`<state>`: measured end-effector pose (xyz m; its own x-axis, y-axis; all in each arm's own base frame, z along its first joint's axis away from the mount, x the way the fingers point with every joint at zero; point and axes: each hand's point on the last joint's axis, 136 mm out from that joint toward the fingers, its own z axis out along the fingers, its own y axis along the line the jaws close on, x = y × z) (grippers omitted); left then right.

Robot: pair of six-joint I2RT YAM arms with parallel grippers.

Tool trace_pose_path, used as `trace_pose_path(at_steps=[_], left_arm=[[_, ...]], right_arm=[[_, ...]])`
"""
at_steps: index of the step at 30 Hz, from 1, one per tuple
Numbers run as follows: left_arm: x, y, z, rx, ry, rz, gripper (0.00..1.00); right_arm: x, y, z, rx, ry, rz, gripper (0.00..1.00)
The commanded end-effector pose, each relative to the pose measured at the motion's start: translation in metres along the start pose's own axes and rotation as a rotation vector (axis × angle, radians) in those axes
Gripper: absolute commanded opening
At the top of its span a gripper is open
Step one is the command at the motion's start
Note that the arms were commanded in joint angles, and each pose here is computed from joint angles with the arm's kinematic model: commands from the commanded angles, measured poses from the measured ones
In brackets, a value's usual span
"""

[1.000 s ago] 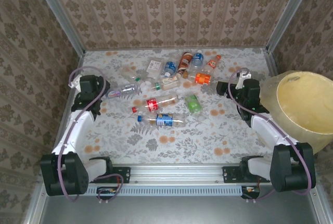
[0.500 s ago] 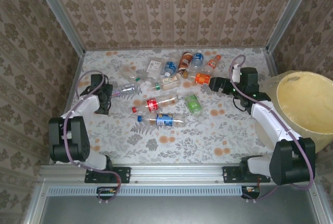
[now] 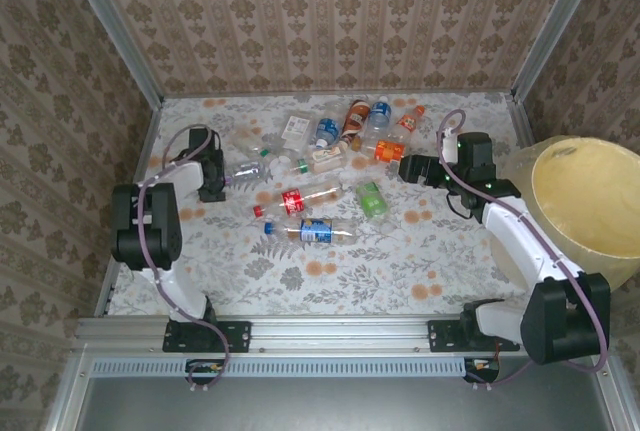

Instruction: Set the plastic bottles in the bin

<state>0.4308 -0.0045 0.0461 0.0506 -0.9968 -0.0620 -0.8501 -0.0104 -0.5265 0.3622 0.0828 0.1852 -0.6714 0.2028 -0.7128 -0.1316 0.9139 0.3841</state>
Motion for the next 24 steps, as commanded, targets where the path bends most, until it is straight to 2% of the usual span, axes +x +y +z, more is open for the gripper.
trace_pose_path(at_steps=[1, 5, 11, 13, 19, 24], left_arm=[[0.003, -0.013, 0.007, 0.032, 0.001, -0.056, 0.83], [0.0, -0.005, 0.017, 0.03, -0.013, -0.058, 0.73], [-0.01, -0.002, 0.016, 0.098, -0.04, 0.015, 0.66], [-0.014, -0.013, 0.009, 0.178, -0.045, 0.124, 0.66], [-0.028, -0.016, -0.024, 0.237, -0.089, 0.362, 0.66], [-0.022, -0.04, -0.074, 0.376, -0.098, 0.589, 0.65]], right_arm=[[-0.004, 0.004, -0.009, 0.012, -0.016, -0.038, 1.0], [-0.003, 0.008, -0.012, 0.003, -0.023, -0.046, 1.0], [-0.003, 0.016, -0.016, -0.02, -0.028, -0.031, 1.0], [-0.001, 0.02, -0.017, -0.029, -0.024, -0.022, 1.0], [0.002, 0.025, -0.014, -0.05, -0.03, 0.038, 1.0], [0.005, 0.035, -0.012, -0.089, -0.054, 0.071, 1.0]])
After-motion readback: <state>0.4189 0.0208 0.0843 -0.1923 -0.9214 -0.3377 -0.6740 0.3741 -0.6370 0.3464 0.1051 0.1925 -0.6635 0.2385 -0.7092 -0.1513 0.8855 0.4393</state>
